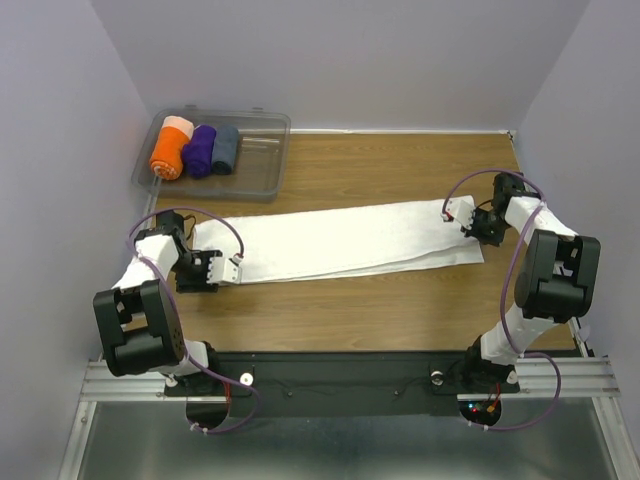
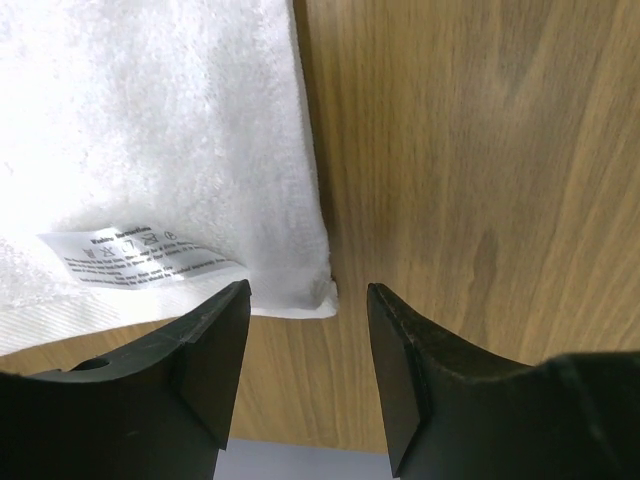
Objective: Roll the towels
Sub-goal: Fold the towel
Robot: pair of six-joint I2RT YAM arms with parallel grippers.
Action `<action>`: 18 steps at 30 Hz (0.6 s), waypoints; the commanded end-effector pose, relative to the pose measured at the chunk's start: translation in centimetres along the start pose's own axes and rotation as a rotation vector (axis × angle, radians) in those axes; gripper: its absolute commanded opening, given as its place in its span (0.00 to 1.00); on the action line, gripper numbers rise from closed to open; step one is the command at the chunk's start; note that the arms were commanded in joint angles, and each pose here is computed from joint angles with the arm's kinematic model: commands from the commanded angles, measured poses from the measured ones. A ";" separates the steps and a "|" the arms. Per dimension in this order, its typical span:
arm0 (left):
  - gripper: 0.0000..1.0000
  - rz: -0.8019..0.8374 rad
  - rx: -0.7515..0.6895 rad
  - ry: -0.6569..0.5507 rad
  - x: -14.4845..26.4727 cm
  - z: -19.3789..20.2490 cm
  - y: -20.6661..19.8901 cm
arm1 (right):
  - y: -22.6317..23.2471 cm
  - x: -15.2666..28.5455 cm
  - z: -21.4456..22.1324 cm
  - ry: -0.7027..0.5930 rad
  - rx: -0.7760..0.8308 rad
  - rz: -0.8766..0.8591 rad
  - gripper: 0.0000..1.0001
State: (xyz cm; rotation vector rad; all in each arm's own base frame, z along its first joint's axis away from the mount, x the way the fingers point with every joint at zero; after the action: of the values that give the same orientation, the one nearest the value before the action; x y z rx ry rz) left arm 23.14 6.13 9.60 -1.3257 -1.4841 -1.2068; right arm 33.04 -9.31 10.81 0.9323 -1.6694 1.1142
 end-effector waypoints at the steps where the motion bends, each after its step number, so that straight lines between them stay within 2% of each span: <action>1: 0.61 -0.027 -0.025 -0.020 0.6 -0.7 0.4 | -1.4 0.8 -0.4 0.004 -0.002 0.041 0.01; 11: 0.57 0.019 -0.016 0.005 -1.0 -0.6 -0.7 | -1.7 0.7 -0.3 0.013 -0.013 0.044 0.01; 18: 0.52 -0.021 0.018 0.009 -0.8 -0.4 0.6 | -1.7 0.8 -0.2 0.017 -0.012 0.046 0.00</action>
State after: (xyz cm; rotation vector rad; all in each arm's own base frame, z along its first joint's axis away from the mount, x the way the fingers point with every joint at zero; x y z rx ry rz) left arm 23.32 5.54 8.73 -1.3140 -1.4838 -1.2219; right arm 33.05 -9.38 10.50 0.9250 -1.6626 1.0920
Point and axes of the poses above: each gripper's point midway between its finger pads, its own x axis back along the fingers, its own y axis along the line the jaws close on, z = x × y, the point moved 6 cm from there along x, back along the fingers, and after that the axes turned 3 degrees about x, right-handed, at the moved point
